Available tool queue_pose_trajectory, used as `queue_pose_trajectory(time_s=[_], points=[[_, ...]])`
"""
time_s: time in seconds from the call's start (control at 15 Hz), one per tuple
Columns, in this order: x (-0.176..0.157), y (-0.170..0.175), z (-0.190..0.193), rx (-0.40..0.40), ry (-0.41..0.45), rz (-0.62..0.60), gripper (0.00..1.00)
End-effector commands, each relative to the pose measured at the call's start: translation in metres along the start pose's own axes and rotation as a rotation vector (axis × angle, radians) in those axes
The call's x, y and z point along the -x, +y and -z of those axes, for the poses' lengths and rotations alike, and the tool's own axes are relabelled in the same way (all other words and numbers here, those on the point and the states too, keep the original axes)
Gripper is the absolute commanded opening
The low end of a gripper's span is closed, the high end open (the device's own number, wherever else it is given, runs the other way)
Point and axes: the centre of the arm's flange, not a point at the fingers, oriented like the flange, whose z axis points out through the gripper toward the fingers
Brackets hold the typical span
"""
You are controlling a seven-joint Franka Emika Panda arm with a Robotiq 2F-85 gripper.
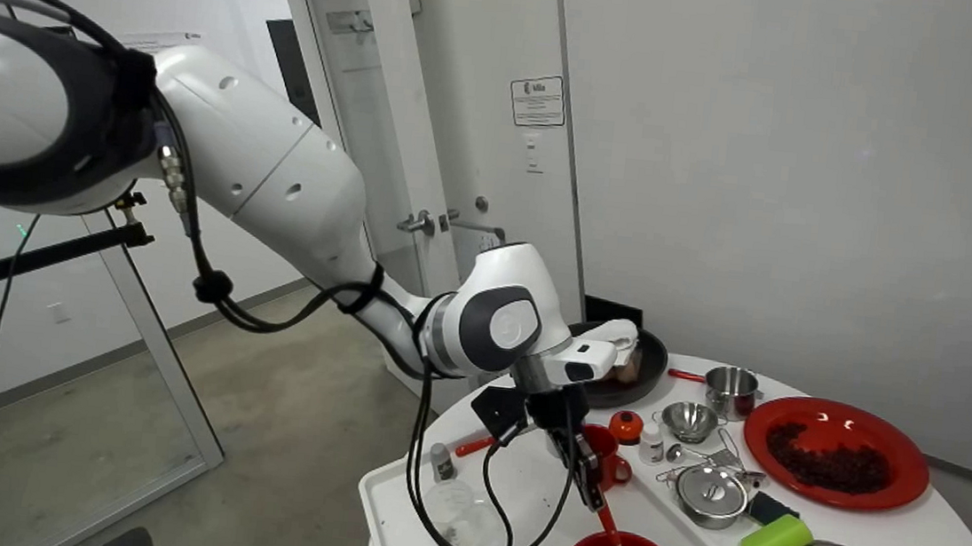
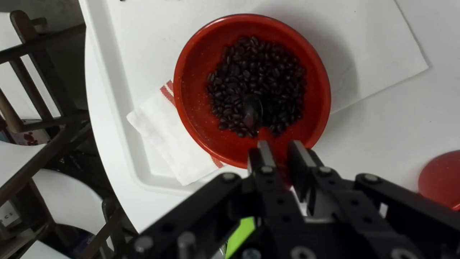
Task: Remove the spoon from the red mug on the left and place it in the red bowl
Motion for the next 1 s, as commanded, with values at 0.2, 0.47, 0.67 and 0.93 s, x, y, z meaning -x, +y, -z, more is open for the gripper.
queue_pose_trajectory(time_s=[0.2,0.47,0.67,0.93], points=[[0.0014,-0.0013,0.0019,0.004,0.003,0.009,0.55],[0.0048,-0.0055,0.0043,0.007,0.005,0.022,0.86],[0.0062,-0.0075,0.0058,0.008,0.007,0.027,1.0],[0.0065,-0.0074,0.0068,0.006,0.009,0.029,1.0]])
